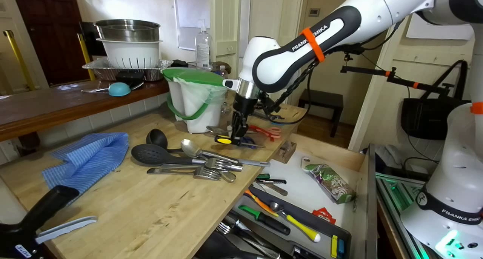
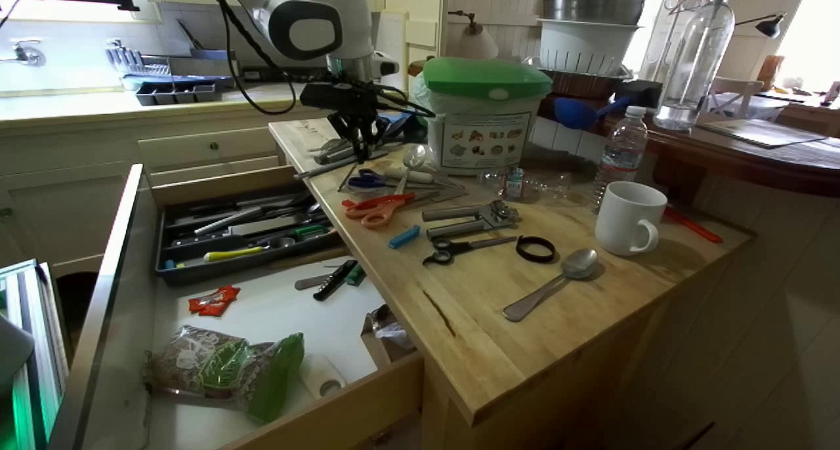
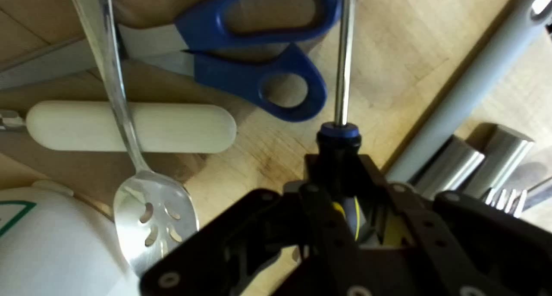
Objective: Pick up the screw driver and place it in the drawer to the right of the cutlery holder
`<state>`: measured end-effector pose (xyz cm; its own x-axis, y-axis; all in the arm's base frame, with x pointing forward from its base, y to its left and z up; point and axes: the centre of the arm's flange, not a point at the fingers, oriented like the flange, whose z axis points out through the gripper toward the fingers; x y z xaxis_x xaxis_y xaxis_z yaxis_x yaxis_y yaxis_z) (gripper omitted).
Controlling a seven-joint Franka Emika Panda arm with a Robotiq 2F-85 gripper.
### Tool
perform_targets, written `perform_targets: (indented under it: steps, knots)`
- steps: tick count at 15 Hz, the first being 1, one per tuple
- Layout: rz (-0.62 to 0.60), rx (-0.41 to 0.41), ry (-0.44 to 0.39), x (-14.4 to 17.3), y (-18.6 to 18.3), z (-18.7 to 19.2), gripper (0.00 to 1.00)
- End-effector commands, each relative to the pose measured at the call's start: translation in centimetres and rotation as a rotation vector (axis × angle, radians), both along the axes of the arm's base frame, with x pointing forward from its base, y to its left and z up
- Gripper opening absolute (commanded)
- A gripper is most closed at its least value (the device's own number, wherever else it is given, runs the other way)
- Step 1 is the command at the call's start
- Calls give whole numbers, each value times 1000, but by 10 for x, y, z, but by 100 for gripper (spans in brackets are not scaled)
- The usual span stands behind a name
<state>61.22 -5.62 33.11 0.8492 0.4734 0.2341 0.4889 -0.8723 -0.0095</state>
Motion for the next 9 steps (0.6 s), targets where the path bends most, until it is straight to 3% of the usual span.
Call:
perform_targets:
  steps: [1,6,8,9]
  knots:
    - [26,-22,22,11,-13,-12,6]
    - [48,-41,45,29,-16,-24,8]
    - [51,-46,51,34,-16,-25,48]
    - [55,-48,53,35,-16,-26,52]
